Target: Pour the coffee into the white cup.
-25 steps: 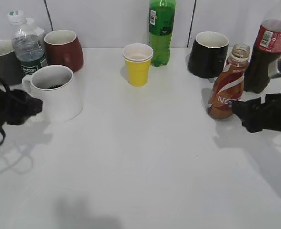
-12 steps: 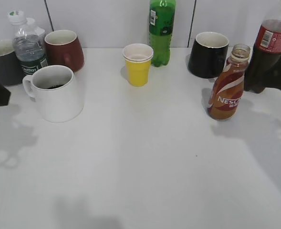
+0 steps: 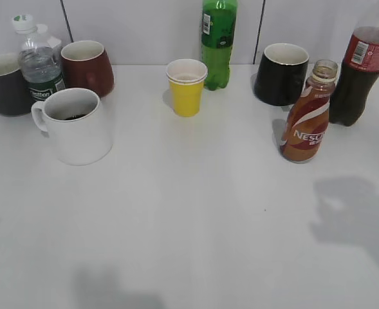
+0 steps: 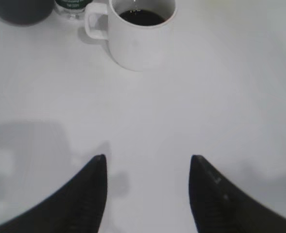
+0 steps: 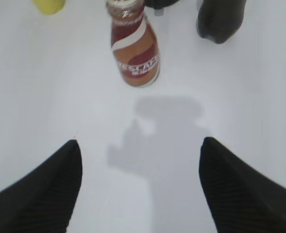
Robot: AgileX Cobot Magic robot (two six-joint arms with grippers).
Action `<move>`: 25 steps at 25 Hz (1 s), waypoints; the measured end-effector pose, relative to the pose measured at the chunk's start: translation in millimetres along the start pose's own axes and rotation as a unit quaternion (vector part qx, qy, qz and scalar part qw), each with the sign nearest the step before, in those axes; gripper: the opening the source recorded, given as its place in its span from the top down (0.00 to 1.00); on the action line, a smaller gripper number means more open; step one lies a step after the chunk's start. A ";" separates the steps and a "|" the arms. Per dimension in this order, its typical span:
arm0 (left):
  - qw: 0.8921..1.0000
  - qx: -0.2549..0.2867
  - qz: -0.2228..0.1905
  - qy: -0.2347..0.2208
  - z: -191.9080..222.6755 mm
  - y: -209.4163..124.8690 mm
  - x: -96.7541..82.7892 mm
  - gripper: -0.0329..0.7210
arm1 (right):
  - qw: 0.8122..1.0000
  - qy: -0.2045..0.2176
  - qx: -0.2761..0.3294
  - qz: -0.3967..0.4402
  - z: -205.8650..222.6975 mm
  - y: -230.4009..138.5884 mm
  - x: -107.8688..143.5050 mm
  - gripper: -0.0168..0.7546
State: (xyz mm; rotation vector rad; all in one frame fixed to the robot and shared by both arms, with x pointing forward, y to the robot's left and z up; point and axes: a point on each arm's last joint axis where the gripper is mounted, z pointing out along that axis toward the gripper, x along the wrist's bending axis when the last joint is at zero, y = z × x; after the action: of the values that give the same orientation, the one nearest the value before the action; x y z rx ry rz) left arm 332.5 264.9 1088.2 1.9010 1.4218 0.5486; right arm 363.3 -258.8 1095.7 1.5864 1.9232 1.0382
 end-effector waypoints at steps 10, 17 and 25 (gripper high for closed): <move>0.998 -0.065 0.003 -0.007 -49.7 -64.0 3.9 0.41 | 0.997 -0.028 -0.063 -0.042 -85.4 -66.8 -6.1 0.22; 0.994 -0.106 0.004 -0.010 -58.1 -87.8 5.6 0.41 | 0.991 -0.062 -0.105 -0.052 -101.3 -98.7 -14.6 0.22; 0.994 -0.112 0.013 -0.009 -53.9 -89.0 5.8 0.41 | 0.994 -0.065 -0.084 -0.036 -75.0 -113.4 -18.6 0.23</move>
State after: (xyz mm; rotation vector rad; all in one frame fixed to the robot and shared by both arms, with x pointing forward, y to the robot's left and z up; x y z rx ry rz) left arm 238.8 299.6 1058.4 1.7440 1.2696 0.6729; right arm 241.1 -304.0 1052.5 1.4435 1.7463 1.0119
